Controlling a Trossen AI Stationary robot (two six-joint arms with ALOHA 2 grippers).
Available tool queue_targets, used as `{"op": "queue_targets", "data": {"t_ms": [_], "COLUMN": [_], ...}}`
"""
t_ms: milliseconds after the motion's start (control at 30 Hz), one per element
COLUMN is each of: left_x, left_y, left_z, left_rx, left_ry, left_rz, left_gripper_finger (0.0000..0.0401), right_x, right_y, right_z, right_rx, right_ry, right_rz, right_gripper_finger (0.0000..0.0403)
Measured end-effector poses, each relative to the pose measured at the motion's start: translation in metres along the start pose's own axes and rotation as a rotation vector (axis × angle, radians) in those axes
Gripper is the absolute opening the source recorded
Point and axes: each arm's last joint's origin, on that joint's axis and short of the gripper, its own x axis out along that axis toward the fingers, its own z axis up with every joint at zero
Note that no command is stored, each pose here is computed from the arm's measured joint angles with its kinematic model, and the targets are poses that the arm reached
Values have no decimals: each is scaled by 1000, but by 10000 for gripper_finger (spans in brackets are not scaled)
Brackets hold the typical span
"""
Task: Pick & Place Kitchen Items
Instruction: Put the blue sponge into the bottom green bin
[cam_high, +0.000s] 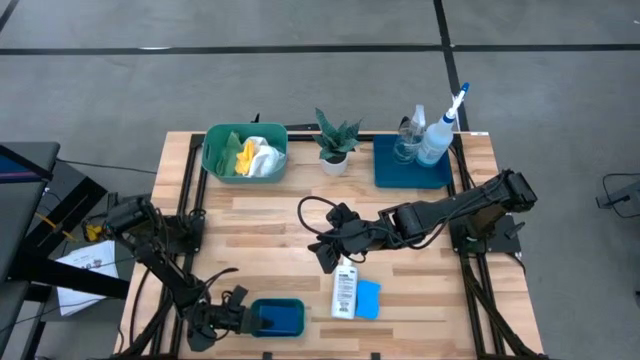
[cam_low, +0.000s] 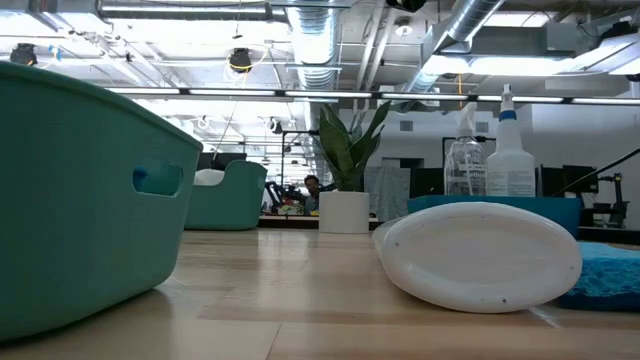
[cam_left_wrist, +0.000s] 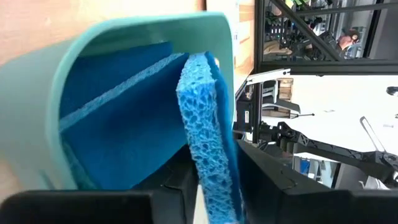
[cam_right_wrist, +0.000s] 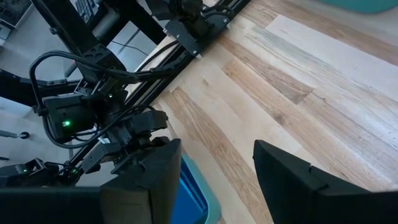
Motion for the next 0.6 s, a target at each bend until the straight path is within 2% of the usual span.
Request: {"op": "queue_targets", "data": {"t_ms": [600], "left_x": [-5], "left_y": [3], "left_z": [-3], "left_rx": [28], "left_ry": [27], "left_rz": [20], "left_gripper_finger": [180], "right_x": [0], "right_y": [0], "right_z": [0], "right_rx": [0], "right_ry": [9], "right_rz": [6], "right_gripper_finger": [193]}}
